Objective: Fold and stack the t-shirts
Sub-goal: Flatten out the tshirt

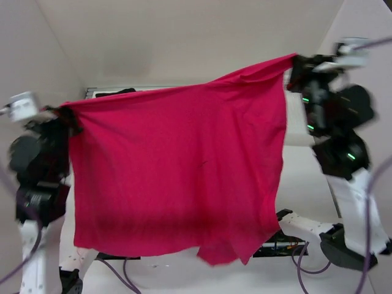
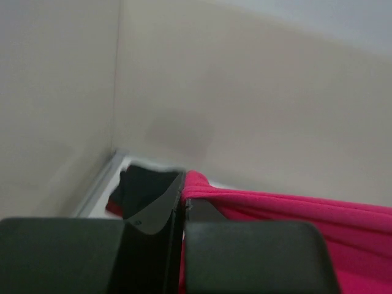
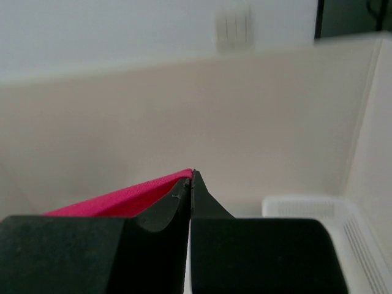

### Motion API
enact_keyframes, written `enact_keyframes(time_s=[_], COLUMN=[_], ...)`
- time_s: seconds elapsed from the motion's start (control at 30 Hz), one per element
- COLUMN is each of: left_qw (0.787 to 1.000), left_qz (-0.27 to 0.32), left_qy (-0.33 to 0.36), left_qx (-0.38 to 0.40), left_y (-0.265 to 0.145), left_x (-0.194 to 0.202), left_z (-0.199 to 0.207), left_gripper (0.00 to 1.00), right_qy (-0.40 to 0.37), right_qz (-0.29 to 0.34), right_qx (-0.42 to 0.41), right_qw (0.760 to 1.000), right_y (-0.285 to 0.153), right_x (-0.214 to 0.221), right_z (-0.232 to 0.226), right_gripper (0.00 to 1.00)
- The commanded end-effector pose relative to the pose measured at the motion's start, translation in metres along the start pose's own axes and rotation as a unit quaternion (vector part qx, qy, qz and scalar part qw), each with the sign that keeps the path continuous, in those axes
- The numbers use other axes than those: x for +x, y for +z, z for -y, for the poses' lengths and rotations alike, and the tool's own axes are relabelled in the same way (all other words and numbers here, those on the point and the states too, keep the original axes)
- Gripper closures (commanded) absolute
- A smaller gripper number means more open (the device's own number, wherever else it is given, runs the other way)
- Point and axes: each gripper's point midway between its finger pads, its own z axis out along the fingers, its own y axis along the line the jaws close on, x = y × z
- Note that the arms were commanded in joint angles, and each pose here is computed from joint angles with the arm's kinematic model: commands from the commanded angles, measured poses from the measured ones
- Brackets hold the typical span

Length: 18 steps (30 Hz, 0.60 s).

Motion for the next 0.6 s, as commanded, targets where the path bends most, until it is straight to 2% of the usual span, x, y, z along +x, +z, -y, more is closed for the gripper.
enact_keyframes(time_s=[0.0,0.13,0.17,0.2,0.27,0.3,0.37,0.4,0.43,0.47,0.5,0.53,0.57], left_qw=[0.994,0.982,0.980,0.978,0.975,0.965,0.952,0.946,0.943,0.937,0.925,0.927,0.926], left_qz=[-0.079,-0.166,-0.176,-0.189,-0.202,-0.236,-0.270,-0.281,-0.285,-0.294,-0.321,-0.311,-0.314], left_qy=[0.020,0.031,0.035,0.038,0.039,0.053,0.079,0.087,0.090,0.097,0.107,0.098,0.096], left_qx=[-0.074,-0.081,-0.083,-0.081,-0.085,-0.097,-0.121,-0.135,-0.147,-0.162,-0.173,-0.187,-0.189], left_y=[0.041,0.063,0.071,0.074,0.081,0.083,0.096,0.099,0.108,0.114,0.120,0.133,0.144], left_x=[0.076,0.172,0.189,0.205,0.232,0.265,0.304,0.317,0.324,0.332,0.357,0.357,0.367], left_z=[-0.020,-0.024,-0.024,-0.025,-0.027,-0.036,-0.052,-0.060,-0.066,-0.073,-0.082,-0.091,-0.094], left_gripper=[1.00,1.00,1.00,1.00,1.00,1.00,1.00,1.00,1.00,1.00,1.00,1.00,1.00], right_qy=[-0.076,-0.085,-0.087,-0.104,-0.100,-0.116,-0.111,-0.098,-0.094,-0.087,-0.077,-0.084,-0.087], right_qz=[-0.109,-0.155,-0.165,-0.194,-0.202,-0.228,-0.251,-0.244,-0.263,-0.269,-0.261,-0.280,-0.280], right_qx=[0.095,0.106,0.112,0.118,0.124,0.129,0.147,0.149,0.151,0.155,0.166,0.163,0.168], right_qw=[0.987,0.979,0.976,0.968,0.966,0.958,0.950,0.953,0.948,0.947,0.948,0.942,0.941], right_y=[0.042,0.062,0.065,0.070,0.077,0.078,0.087,0.090,0.093,0.098,0.111,0.115,0.120], right_x=[0.123,0.203,0.220,0.256,0.285,0.319,0.362,0.360,0.389,0.401,0.399,0.424,0.430], right_z=[0.022,0.018,0.018,0.019,0.017,0.019,0.028,0.029,0.031,0.033,0.039,0.038,0.038], right_gripper=[1.00,1.00,1.00,1.00,1.00,1.00,1.00,1.00,1.00,1.00,1.00,1.00,1.00])
